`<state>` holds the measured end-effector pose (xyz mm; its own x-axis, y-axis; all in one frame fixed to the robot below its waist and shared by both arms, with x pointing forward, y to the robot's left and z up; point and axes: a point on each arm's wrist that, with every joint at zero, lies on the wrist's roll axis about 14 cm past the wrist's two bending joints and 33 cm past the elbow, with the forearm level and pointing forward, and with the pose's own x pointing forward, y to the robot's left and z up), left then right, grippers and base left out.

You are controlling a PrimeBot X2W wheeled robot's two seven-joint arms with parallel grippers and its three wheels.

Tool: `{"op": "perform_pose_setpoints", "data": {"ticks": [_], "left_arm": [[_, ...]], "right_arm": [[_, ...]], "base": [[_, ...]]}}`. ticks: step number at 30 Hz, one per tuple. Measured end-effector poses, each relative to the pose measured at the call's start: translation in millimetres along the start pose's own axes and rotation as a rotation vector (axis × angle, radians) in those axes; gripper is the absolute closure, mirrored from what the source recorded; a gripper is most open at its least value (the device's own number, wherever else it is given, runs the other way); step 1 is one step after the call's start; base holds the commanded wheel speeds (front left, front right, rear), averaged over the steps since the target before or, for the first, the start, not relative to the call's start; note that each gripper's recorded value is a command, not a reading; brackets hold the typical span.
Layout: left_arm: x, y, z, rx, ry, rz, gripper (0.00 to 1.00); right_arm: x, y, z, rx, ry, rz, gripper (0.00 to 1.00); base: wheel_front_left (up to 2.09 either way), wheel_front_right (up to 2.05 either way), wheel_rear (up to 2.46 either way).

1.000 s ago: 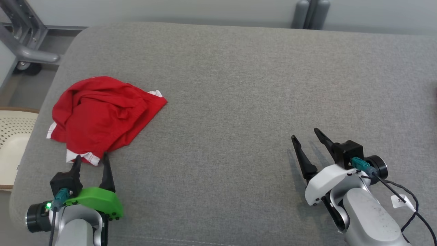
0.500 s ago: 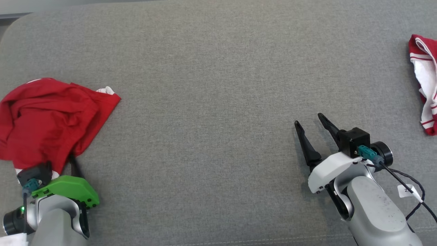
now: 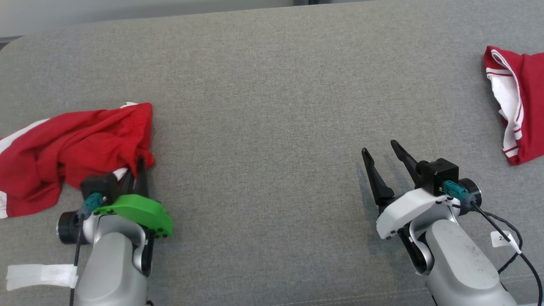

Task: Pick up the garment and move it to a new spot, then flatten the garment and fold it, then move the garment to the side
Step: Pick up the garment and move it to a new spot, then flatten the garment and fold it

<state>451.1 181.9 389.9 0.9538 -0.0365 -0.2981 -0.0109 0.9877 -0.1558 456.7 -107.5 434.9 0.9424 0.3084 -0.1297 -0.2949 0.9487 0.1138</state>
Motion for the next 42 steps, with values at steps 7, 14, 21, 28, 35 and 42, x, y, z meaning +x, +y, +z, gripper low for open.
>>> {"op": "perform_pose_setpoints", "data": {"ticks": [7, 14, 21, 28, 35, 42], "left_arm": [[-3, -153, 38, -0.041, -0.103, -0.452, 1.00], [-31, -242, 34, -0.034, -0.075, -0.729, 0.00], [-42, -249, 10, -0.014, -0.007, -0.760, 0.00], [-38, -181, -2, -0.067, 0.008, -0.530, 0.00], [-51, -96, 0, -0.123, -0.038, -0.269, 0.00], [-74, -43, -7, -0.154, -0.050, -0.106, 0.00]], "right_arm": [[-16, -15, 8, 0.007, -0.018, -0.054, 0.00], [-36, -31, 9, 0.016, -0.019, -0.116, 0.00], [-37, -21, 15, 0.049, -0.042, -0.094, 0.00], [-20, 28, 10, 0.090, -0.029, 0.052, 0.00], [-6, 84, 3, 0.099, 0.000, 0.222, 0.00], [1, 126, 1, 0.096, 0.018, 0.347, 0.00]], "base": [[0.00, 0.00, 0.00], [0.00, 0.00, 0.00], [0.00, 0.00, 0.00], [0.00, 0.00, 0.00], [0.00, 0.00, 0.00], [0.00, 0.00, 0.00]]}}
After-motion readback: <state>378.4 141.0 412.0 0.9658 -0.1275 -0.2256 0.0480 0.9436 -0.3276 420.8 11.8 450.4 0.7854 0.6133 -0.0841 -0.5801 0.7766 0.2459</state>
